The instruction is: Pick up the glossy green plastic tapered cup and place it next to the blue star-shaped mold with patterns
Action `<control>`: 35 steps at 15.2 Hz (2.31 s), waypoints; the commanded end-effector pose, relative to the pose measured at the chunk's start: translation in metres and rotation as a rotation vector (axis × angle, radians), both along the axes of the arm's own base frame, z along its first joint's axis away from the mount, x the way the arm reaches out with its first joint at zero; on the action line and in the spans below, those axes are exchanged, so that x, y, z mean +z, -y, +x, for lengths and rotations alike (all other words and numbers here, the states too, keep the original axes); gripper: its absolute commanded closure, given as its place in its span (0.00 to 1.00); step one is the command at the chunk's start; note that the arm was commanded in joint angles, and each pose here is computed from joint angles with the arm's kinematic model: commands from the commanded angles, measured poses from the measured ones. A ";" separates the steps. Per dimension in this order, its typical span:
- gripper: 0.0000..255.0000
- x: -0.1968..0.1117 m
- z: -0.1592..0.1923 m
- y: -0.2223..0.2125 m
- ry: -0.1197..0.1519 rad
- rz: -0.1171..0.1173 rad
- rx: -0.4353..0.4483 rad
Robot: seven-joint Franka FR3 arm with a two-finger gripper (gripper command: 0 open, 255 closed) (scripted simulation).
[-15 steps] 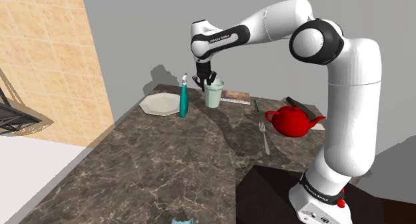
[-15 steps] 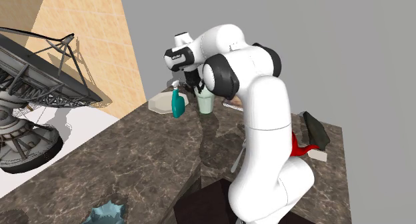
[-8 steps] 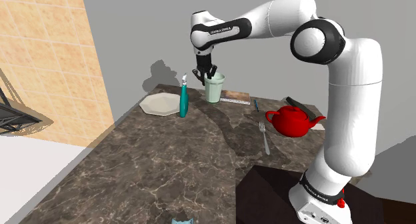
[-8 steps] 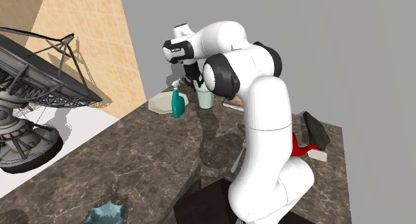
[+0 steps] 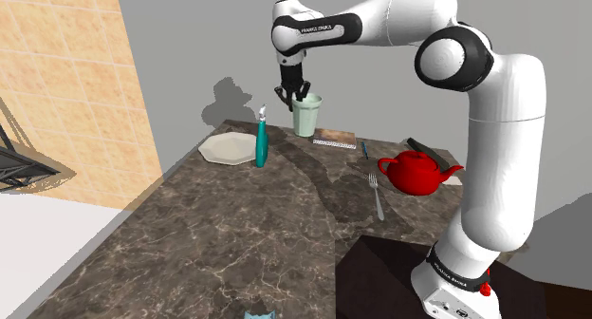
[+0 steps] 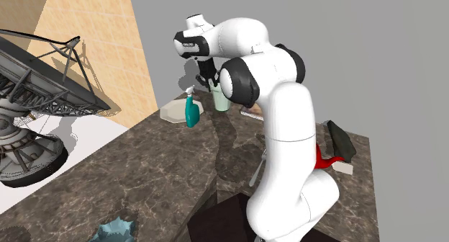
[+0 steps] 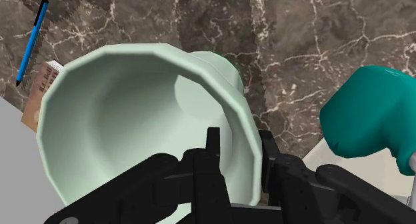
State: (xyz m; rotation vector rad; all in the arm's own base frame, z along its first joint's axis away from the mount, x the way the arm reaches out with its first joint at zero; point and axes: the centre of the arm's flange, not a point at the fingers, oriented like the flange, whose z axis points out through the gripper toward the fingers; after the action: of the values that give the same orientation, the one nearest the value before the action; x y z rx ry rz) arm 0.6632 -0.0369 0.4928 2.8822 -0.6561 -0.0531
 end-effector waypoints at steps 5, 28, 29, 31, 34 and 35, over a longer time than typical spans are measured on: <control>1.00 0.033 -0.001 0.000 0.000 0.000 0.000; 1.00 0.098 -0.053 -0.121 0.000 0.000 0.000; 1.00 0.098 -0.059 -0.134 0.000 0.000 0.000; 1.00 0.098 -0.069 -0.158 0.000 0.000 0.000; 1.00 0.098 -0.085 -0.194 0.000 0.000 0.000; 1.00 0.099 -0.090 -0.206 0.000 0.000 0.000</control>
State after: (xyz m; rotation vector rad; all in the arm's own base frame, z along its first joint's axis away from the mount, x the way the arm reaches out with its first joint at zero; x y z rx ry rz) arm 0.5794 0.1590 0.5945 2.8826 -0.6540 -0.0539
